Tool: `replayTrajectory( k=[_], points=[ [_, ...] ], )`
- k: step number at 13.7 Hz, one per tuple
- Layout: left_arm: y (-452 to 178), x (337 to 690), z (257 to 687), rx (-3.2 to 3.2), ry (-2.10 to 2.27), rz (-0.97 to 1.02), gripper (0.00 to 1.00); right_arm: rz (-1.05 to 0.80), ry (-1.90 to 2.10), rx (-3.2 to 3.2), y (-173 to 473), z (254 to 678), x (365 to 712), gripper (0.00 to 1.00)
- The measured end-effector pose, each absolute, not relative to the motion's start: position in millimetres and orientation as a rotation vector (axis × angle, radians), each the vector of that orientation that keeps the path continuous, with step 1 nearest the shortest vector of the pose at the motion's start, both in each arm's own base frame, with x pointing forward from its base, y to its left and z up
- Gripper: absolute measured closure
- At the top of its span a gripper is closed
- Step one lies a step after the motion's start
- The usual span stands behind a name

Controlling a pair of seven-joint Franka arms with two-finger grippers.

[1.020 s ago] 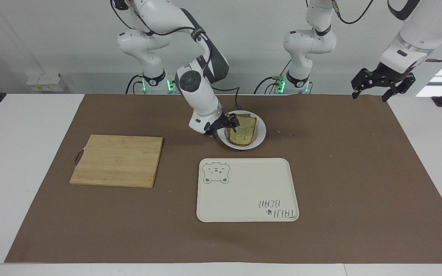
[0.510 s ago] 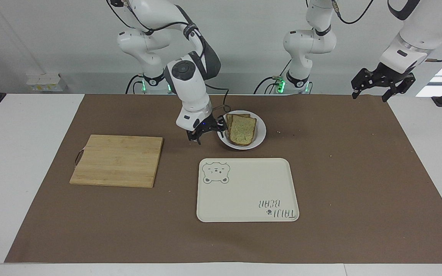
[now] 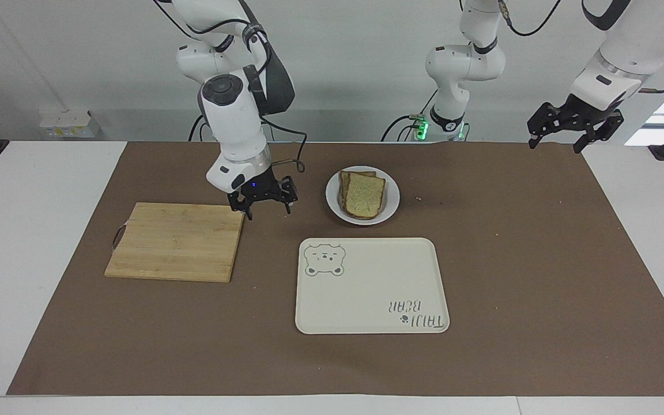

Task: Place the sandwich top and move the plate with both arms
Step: 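Open the right gripper and withdraw it toward the board, then reach the left gripper to the plate rim while the right gripper retracts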

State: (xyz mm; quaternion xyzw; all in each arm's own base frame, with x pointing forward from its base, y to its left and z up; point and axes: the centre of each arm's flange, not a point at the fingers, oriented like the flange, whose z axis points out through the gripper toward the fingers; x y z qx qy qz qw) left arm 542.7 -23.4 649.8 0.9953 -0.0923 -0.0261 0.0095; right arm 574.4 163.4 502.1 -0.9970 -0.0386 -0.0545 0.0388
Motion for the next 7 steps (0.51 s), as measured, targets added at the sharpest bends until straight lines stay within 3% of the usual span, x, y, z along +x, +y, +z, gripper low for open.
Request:
replayTrajectory(
  k=[7],
  points=[
    [-22.4, 536.9, 648.2, 3.103, -0.287, -0.132, 0.00, -0.142, 0.029, -3.096, 100.9, 583.8, 541.8, 0.00]
  ],
)
